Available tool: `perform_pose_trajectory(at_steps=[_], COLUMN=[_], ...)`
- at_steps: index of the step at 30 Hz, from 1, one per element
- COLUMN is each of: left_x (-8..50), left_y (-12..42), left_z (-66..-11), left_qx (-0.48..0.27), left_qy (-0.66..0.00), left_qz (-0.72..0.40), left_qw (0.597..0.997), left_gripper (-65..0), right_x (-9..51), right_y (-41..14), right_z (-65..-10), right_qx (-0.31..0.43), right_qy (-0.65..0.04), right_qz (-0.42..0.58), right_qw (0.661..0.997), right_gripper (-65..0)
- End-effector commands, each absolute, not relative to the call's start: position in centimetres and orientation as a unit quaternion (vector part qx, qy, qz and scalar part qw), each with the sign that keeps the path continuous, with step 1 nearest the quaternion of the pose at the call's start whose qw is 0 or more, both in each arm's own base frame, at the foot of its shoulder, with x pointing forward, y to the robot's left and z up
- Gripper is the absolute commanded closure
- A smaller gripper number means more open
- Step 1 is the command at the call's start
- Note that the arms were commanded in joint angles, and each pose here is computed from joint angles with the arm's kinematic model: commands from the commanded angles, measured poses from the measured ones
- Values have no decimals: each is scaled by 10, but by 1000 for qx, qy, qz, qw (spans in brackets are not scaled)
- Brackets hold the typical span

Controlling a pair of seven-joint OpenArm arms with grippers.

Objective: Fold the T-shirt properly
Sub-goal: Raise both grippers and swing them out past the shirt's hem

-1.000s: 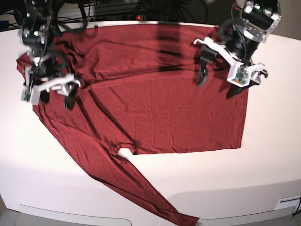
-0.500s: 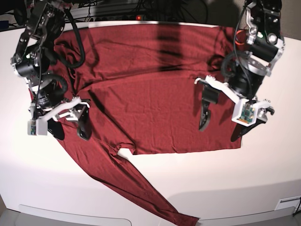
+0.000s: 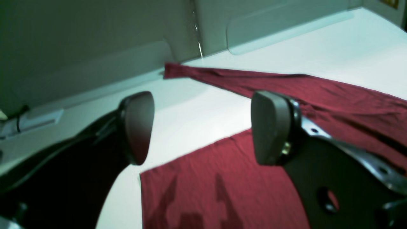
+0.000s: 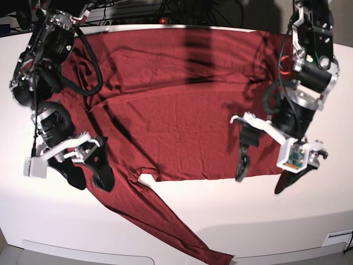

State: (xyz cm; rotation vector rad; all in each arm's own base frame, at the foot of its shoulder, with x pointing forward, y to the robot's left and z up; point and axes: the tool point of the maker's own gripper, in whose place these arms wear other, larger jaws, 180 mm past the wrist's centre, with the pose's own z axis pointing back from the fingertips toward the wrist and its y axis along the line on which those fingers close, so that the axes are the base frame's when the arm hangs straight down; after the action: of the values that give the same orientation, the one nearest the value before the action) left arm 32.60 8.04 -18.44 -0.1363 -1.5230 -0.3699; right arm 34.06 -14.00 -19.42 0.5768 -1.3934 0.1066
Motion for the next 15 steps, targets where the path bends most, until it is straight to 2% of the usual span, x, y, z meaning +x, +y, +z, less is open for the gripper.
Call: perform_pose_trajectory(at_steps=[1,9,15], left_x=[328,346,368], left_y=[80,89,97], left_z=[-165,-146,-148], left_qx=[-61,-11,1], left_qy=[-709,-729,-729], left_qz=[-167,-176,-164], left_qw=[682,661,665], left_gripper=[-452,-451,-451], right_x=[344,360,375], right_y=[-138,-128,-130], right_z=[-175,-143,-112], right_qx=[265,280,259], right_qy=[-655,-687,-716], right_qz=[54,52,67], right_qw=[705,669,645], right_gripper=[-475,-475,-475])
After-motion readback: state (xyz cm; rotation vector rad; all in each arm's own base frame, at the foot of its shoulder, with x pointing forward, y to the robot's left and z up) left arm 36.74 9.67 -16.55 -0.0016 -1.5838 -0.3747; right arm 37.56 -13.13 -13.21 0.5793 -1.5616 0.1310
